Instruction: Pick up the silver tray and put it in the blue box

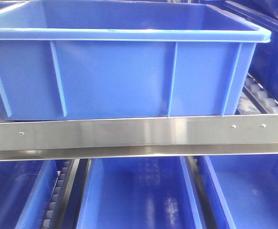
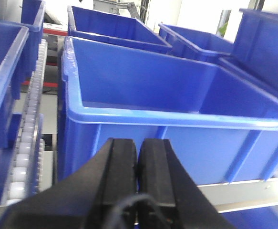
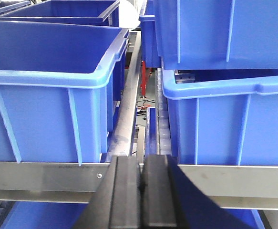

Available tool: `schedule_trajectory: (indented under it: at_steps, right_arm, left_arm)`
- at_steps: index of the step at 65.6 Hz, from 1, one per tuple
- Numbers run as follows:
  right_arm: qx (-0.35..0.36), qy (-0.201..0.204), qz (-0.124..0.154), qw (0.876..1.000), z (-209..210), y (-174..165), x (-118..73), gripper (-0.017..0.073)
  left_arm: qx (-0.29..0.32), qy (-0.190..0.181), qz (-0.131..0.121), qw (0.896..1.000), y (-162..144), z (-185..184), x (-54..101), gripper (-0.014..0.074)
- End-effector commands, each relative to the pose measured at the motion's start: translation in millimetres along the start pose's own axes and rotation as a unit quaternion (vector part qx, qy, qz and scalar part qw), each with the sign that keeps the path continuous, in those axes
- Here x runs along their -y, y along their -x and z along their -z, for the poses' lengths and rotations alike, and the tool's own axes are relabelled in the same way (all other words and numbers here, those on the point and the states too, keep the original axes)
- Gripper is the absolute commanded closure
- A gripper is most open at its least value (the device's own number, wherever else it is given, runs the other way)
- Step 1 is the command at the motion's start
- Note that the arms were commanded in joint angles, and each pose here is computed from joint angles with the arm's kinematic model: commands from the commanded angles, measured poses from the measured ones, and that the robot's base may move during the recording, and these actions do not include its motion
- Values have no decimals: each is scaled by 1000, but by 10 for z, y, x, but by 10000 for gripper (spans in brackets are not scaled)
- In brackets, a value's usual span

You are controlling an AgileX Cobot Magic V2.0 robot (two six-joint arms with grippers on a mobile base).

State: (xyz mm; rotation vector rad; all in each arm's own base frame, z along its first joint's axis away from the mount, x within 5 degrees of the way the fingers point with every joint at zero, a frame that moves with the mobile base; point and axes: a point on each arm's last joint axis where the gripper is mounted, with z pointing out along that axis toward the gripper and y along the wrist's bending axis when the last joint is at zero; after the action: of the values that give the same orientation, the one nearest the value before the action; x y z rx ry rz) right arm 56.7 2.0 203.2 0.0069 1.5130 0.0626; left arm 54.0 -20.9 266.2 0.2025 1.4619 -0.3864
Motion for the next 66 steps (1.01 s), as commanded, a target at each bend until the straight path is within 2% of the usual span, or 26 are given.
schedule_trajectory:
  at_steps: [1,10,14,20,32,41,43,55,66]
  right_arm:
    - [60,-1,9,998,28,148,-2,507]
    - [60,-1,9,998,28,148,-2,507]
    - [60,-1,9,998,28,148,-2,507]
    - [60,-1,9,998,28,148,-2,507]
    - [60,-1,9,998,28,148,-2,507]
    - [60,-1,9,998,28,148,-2,507]
    - [60,-1,9,998,28,148,-2,507]
    - [60,-1,9,998,28,148,-2,507]
    - [60,-1,9,998,28,148,-2,507]
  left_arm:
    - [57,-6,-15,998,166,23,23,599]
    - [88,45,-79,992,192,116,-19,600]
    - [92,76,-94,988,163,157,-46,600]
    - [90,112,-85,986,46,180,-87,600]
    - [91,165,-98,977,-241,150,-186,600]
    - [89,168,-95,977,-465,133,-227,600]
    - [69,170,-91,979,-496,128,-233,600]
    - [52,164,-82,982,-527,123,-232,600]
    - [27,144,-74,986,-574,113,-215,600]
